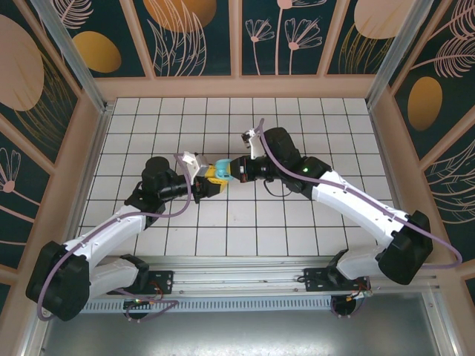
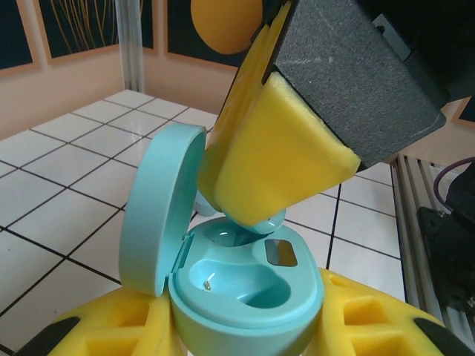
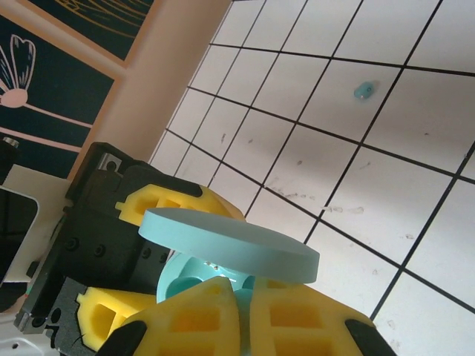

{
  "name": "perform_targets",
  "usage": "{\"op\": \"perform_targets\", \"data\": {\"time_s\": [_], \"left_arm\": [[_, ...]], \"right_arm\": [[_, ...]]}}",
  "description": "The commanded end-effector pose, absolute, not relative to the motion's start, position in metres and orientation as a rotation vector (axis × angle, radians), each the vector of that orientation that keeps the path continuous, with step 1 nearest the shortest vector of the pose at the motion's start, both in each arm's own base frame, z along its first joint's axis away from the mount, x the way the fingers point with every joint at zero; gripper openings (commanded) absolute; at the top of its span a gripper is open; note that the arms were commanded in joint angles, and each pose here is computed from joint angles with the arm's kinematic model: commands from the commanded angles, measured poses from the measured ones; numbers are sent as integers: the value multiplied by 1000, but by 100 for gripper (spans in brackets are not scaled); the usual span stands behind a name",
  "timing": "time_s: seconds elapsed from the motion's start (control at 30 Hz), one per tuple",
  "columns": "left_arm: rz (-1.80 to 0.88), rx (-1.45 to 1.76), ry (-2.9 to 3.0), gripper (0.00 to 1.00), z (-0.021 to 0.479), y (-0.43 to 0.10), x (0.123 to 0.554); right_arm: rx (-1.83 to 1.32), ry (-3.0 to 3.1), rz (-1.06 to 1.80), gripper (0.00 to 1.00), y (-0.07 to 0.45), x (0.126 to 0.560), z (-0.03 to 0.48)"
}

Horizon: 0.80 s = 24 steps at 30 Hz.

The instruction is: Insert wireless bluetooth earbuds into charging case

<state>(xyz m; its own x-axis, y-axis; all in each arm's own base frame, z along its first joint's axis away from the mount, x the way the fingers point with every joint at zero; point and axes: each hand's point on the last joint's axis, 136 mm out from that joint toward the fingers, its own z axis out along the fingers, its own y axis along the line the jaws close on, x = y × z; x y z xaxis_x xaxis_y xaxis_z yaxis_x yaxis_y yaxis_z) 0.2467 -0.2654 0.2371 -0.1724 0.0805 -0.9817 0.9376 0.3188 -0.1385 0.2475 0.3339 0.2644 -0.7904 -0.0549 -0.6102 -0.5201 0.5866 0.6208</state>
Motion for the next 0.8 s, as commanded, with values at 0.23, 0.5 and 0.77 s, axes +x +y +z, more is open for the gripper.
{"op": "perform_targets", "data": {"time_s": [0.23,0.5,0.77], "left_arm": [[-1044,991,1350,0,279,-268,236],[-1048,1002,1322,0,282,-269,233],[-1068,1017,1282,0,286,-269,227]], "right_arm": [[-472,2305,1144,0,333,241,260],[-463,2285,1199,1,335,237,265],[-412,2231,1211,2,332,244,274]]}}
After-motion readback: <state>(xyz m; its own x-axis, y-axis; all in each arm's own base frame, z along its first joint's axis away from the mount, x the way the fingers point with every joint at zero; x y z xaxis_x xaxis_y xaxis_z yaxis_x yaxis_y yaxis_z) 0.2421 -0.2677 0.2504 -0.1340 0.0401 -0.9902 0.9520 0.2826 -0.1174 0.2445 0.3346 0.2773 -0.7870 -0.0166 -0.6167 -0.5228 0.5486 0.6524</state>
